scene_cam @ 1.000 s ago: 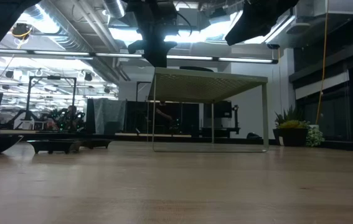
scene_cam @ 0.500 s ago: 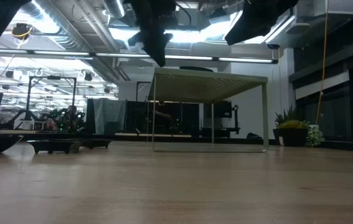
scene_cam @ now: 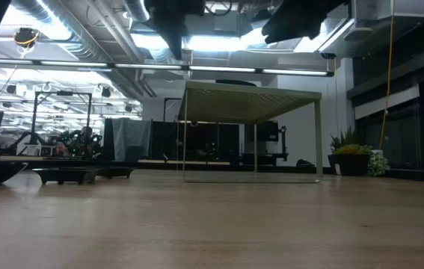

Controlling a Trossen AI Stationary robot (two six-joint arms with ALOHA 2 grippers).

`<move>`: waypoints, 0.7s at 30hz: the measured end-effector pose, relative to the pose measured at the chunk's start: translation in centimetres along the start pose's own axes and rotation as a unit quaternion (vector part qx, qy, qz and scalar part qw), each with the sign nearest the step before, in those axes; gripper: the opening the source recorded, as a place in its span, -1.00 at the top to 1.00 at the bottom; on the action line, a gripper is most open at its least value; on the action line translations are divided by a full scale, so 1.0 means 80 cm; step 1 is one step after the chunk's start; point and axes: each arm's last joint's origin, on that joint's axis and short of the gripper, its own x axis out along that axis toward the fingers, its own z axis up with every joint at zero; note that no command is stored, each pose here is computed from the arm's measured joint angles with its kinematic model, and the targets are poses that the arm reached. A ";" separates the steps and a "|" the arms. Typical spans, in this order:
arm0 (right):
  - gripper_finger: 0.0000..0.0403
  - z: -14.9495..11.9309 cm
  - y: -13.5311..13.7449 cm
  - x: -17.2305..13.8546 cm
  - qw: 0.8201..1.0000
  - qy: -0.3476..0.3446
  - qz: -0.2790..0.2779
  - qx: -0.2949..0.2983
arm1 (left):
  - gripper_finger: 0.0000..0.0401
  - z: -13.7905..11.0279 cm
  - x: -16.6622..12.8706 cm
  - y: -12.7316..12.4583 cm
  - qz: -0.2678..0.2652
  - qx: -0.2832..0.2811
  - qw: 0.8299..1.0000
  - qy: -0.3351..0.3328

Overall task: Pick & Place Mini shaped plates
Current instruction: Stack the black leaf shaped plate on top of the black leaf shape plates on the shelf

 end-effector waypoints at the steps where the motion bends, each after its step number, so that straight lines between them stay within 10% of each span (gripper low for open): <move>1: -0.05 0.000 0.000 0.000 1.000 0.000 0.000 -0.005 | 0.89 0.003 -0.001 -0.009 -0.003 -0.011 1.000 0.002; 21: -0.05 -0.004 0.015 -0.004 0.978 0.028 0.208 -0.006 | 0.89 0.026 -0.035 -0.227 0.047 -0.179 0.982 -0.047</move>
